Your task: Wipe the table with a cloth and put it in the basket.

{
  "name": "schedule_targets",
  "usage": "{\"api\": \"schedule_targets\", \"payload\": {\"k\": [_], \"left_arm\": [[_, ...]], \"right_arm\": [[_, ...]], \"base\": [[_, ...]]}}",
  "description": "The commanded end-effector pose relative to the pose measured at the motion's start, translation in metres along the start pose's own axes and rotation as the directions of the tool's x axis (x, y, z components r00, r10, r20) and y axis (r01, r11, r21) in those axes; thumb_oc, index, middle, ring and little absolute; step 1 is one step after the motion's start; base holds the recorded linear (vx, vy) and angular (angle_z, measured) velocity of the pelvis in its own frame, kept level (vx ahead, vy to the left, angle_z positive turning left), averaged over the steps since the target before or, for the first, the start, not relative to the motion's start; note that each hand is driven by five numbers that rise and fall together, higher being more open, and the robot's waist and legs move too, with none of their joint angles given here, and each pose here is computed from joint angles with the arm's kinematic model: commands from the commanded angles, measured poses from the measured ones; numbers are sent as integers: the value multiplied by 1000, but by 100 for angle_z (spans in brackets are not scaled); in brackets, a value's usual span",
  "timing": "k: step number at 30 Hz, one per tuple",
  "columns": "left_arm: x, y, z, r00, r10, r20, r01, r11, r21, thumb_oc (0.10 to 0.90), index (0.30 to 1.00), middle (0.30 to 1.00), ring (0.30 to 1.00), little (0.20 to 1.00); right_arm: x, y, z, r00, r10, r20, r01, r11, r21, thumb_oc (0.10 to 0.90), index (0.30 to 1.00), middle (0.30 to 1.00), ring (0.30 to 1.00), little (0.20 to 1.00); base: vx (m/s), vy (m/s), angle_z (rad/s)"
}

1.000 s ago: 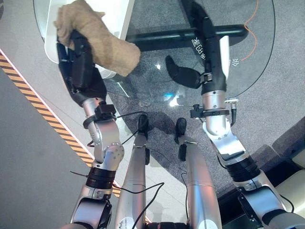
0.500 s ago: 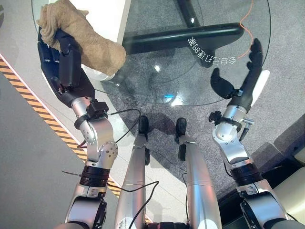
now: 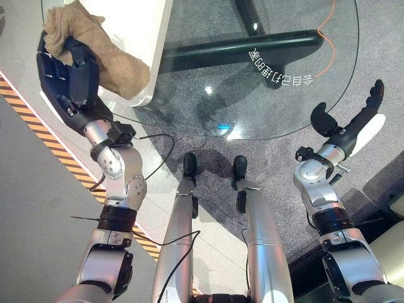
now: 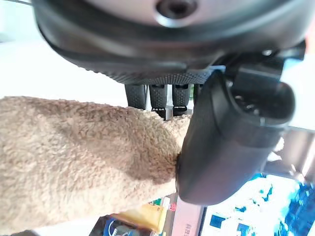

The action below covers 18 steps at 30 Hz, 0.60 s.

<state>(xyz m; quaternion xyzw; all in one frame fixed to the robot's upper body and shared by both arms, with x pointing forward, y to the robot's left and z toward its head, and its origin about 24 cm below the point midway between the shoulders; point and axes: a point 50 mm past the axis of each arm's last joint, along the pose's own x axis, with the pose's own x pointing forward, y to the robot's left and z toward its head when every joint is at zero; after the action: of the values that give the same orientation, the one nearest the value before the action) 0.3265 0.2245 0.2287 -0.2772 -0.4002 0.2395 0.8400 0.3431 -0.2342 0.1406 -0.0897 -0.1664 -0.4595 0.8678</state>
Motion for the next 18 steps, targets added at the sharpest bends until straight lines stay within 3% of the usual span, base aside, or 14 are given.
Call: {"api": "schedule_targets", "payload": {"k": [1,18], "left_arm": [[25,-26,60,930,-70,361,106,991,-80,100,300,300,300,200],[77,-42,62,919,-66,388,-33,969,243,100,300,300,300,200]], "right_arm": [[28,-23,21,982,-165,91,155,982,105,800,900,900,900,900],[41,-34,-36,983,-136,-127,126,988,-84,800,900,900,900,900]], "base": [[0,0,0],[-4,-1,-1]]}}
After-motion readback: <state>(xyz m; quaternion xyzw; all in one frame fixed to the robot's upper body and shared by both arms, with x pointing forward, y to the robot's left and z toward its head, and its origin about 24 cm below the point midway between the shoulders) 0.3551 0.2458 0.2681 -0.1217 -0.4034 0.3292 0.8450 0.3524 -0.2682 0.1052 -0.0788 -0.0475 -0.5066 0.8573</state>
